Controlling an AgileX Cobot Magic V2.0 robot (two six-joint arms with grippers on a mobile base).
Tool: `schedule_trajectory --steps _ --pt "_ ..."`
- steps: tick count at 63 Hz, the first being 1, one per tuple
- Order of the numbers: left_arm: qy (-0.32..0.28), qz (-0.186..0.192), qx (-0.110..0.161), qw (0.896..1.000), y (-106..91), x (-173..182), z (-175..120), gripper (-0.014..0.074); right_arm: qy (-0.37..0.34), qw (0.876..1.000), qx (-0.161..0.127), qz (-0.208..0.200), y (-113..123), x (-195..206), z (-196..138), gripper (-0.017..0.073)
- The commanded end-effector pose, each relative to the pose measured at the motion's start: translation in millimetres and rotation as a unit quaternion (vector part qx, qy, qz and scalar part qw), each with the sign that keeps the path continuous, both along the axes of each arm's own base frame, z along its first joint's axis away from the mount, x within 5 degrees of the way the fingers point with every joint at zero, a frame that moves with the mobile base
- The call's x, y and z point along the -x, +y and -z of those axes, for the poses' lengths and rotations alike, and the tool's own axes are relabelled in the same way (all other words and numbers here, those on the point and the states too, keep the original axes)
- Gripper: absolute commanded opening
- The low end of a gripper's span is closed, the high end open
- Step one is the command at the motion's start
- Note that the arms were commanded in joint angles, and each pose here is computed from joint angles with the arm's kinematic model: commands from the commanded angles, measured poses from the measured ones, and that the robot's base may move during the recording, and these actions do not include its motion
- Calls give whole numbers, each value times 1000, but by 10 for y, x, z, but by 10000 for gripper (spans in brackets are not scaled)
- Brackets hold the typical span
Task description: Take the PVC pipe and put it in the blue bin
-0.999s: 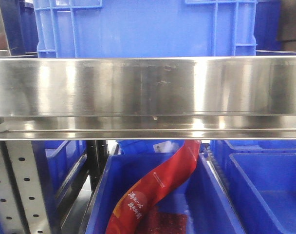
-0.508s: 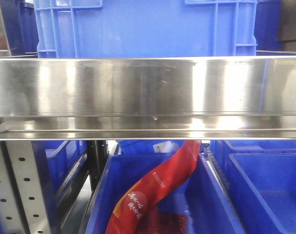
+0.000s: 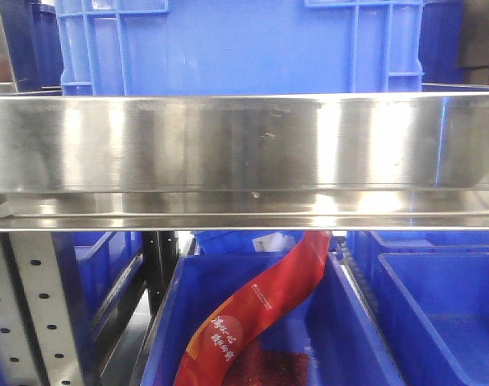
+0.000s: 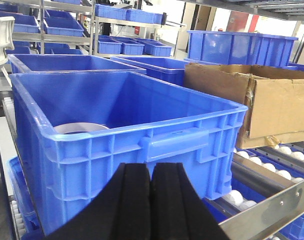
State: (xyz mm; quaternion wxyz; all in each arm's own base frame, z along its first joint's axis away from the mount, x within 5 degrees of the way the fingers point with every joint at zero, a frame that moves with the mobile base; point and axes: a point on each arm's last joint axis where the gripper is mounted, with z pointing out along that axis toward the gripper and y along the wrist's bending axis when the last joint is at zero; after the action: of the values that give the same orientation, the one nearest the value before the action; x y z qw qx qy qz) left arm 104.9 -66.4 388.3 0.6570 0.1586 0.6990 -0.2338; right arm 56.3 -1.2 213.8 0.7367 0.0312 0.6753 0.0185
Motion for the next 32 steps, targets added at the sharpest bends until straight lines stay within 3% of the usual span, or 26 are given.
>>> schedule_trajectory --steps 1,32 --pt "-9 3 9 1000 -1 15 -24 -111 -22 1000 1 5 -6 6 -33 -168" --pt "-9 3 9 1000 -1 15 -24 -111 -23 1000 1 5 -6 6 -35 -168"
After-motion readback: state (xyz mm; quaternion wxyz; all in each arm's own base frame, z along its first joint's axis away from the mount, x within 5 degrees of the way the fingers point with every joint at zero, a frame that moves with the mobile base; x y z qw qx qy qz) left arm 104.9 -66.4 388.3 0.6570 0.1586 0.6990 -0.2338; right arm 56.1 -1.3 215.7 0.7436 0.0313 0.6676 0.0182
